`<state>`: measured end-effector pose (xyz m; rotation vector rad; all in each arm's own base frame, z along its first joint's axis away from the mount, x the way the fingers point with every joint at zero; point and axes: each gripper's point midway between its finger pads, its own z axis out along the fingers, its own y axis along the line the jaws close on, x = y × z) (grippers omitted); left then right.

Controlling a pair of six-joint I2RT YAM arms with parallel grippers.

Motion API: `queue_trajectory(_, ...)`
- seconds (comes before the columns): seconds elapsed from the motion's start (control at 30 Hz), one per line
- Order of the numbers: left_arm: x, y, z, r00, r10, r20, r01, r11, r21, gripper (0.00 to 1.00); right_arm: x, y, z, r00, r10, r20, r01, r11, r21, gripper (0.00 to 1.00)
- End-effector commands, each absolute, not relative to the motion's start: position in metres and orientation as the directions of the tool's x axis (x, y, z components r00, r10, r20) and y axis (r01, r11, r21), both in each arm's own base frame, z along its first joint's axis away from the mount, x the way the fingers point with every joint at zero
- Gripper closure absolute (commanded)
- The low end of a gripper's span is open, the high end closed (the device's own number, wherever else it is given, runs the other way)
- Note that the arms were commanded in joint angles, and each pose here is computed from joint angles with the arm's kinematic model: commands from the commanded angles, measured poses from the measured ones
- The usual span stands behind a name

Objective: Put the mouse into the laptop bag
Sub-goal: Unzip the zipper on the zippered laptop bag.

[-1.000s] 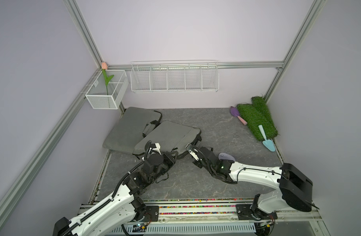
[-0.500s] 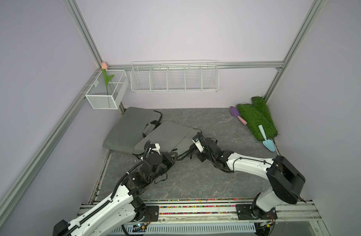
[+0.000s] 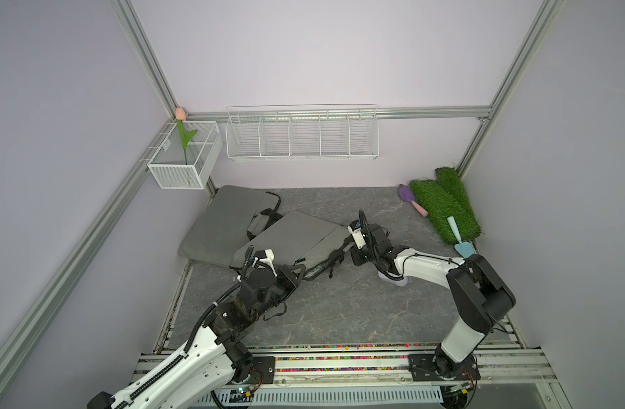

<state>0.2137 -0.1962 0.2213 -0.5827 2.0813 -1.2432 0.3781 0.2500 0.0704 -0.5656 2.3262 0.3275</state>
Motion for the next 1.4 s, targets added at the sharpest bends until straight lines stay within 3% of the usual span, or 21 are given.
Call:
queue_trajectory(0.0,0.229,-0.164,0.294,-0.517,-0.784,-0.343,0.055,0.369,-0.928,1.00,0.392,0.185,0.043,-0.775,-0.188,-0.604,-0.257,0.966,0.029,0.94)
queue_trajectory(0.2,0.235,-0.157,0.285,-0.509,-0.794,-0.332,0.029,0.370,-0.929,1.00,0.404,0.164,0.057,-0.783,-0.065,-0.618,-0.171,0.979,0.114,0.94)
queue_trajectory(0.43,0.269,-0.156,0.254,-0.537,-0.804,-0.258,-0.059,0.340,-0.938,1.00,0.399,0.145,0.083,-0.758,-0.034,-0.651,-0.115,0.990,0.083,0.94)
queue_trajectory(0.73,0.302,-0.124,0.234,-0.463,-0.839,-0.288,-0.160,0.398,-0.903,1.00,0.386,0.132,0.087,-0.753,-0.013,-0.657,-0.094,0.992,0.088,0.94)
queue_trajectory(0.93,0.329,-0.132,0.207,-0.510,-0.820,-0.259,-0.209,0.411,-0.888,1.00,0.375,0.133,0.100,-0.740,-0.001,-0.673,-0.113,0.986,0.124,0.94)
queue_trajectory(1.03,0.329,-0.136,0.211,-0.529,-0.807,-0.262,-0.217,0.427,-0.878,0.63,0.369,0.145,0.104,-0.743,0.014,-0.669,-0.150,0.971,0.186,0.94)
queue_trajectory(1.17,0.319,-0.133,0.218,-0.505,-0.832,-0.231,-0.218,0.382,-0.898,0.25,0.364,0.164,0.105,-0.748,0.009,-0.663,-0.190,0.955,0.228,0.94)
queue_trajectory(1.23,0.311,-0.134,0.217,-0.516,-0.835,-0.194,-0.224,0.350,-0.909,0.18,0.363,0.174,0.108,-0.745,0.000,-0.667,-0.210,0.949,0.234,0.94)
queue_trajectory(1.37,0.292,-0.155,0.216,-0.551,-0.821,-0.149,-0.213,0.311,-0.926,0.14,0.357,0.194,0.110,-0.744,-0.033,-0.668,-0.247,0.942,0.229,0.94)
